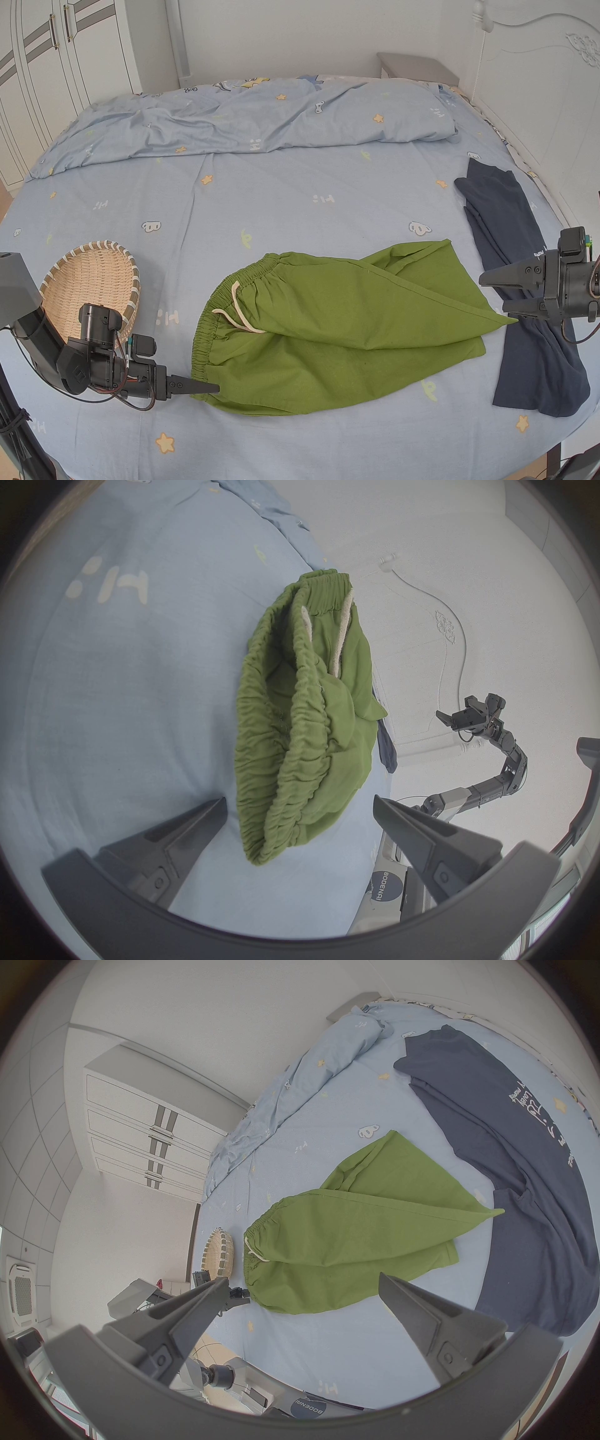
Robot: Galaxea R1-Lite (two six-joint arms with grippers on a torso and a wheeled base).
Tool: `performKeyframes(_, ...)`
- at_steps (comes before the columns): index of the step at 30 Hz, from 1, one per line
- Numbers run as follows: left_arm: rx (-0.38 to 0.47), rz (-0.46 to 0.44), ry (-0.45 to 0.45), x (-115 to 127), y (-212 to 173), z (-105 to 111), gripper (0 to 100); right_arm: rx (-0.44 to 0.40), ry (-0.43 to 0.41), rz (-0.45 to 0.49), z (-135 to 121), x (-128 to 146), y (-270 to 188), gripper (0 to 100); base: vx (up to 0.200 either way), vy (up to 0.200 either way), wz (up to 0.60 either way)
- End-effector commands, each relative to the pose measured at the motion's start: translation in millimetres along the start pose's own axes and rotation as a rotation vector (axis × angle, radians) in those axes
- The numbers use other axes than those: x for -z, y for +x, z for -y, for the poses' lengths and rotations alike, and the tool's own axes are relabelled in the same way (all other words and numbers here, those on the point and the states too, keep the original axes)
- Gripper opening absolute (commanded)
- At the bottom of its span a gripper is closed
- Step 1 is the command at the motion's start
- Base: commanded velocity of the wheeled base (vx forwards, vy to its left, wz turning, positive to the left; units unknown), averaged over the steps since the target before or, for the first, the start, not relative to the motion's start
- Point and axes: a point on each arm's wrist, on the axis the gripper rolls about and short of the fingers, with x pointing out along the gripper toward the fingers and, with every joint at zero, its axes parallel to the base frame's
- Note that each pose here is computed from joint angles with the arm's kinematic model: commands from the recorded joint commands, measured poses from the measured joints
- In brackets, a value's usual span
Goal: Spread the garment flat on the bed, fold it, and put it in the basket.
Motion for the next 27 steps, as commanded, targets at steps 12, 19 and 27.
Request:
performKeyframes(12,-0.001,-0.002,-0.023,5,2,-1,0,0.01,0.007,0.001,4,0,4,100,0.0,0.0,0.0)
performKeyframes(19,-0.023,0.031,-0.077,14,-16,2,0,0.023,0.018,-0.011,11,6,7,100,0.0,0.0,0.0)
performKeyframes(27,0.044,0.083,-0.193,24,-39,2,0,0.146,0.011,-0.136,63,14,41,100,0.0,0.0,0.0)
